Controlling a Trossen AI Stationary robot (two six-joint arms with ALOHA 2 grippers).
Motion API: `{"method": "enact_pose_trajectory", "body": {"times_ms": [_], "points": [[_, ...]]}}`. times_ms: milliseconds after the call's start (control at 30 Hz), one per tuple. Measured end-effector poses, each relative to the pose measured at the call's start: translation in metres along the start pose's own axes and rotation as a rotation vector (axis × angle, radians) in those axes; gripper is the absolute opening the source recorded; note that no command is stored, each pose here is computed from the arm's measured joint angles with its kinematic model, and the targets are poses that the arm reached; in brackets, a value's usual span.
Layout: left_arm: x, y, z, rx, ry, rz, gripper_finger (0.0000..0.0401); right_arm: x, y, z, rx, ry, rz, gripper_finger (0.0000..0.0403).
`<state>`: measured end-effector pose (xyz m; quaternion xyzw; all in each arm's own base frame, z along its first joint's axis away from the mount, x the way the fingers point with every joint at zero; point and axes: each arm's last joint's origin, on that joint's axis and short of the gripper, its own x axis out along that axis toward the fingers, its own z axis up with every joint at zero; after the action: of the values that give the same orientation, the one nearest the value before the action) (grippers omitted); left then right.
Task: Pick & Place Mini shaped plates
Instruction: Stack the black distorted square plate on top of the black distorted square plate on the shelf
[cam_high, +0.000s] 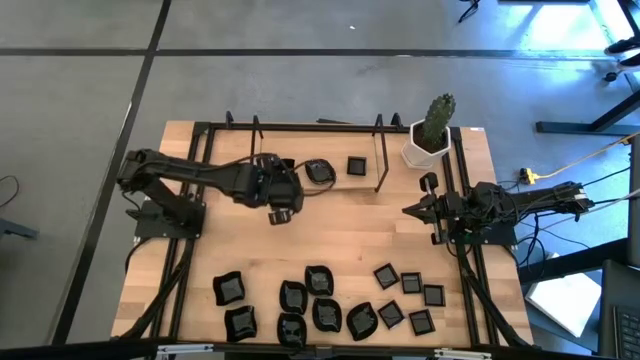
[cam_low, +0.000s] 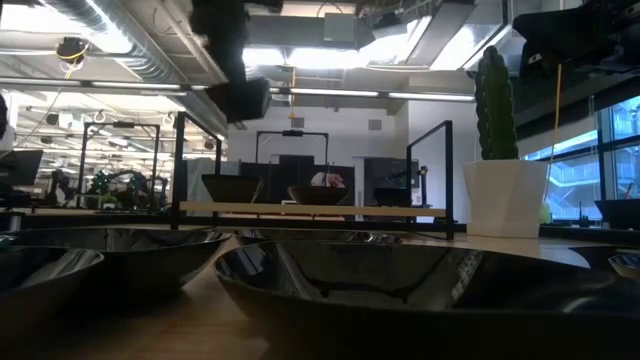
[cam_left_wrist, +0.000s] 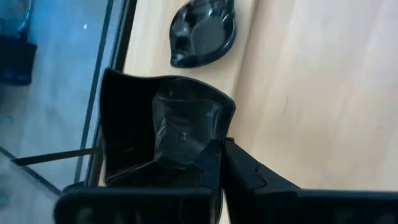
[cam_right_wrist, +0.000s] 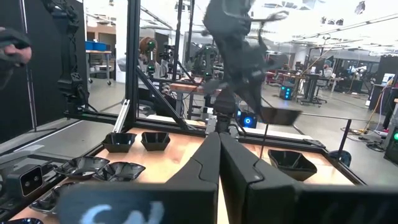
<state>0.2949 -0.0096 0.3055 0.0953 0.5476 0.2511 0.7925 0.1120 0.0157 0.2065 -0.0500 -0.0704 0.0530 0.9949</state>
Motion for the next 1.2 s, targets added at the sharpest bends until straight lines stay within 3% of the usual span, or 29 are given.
{"method": "enact_pose_trajectory", "body": {"times_ms": [300, 600, 1200], "points": [[0.043, 0.02, -0.011, -0.051, 0.098, 0.033, 0.0003, 0.0, 0.0, 0.0, 0.0, 0.003, 0.0, 0.0006], [0.072, 0.025, -0.014, -0.062, 0.064, -0.02, 0.0003, 0.0, 0.0, -0.001, 0.0, 0.007, 0.001, 0.0006], [0.094, 0.036, -0.02, -0.067, 0.126, -0.065, 0.0003, 0.0, 0.0, -0.001, -0.001, 0.008, 0.001, 0.0006]]}}
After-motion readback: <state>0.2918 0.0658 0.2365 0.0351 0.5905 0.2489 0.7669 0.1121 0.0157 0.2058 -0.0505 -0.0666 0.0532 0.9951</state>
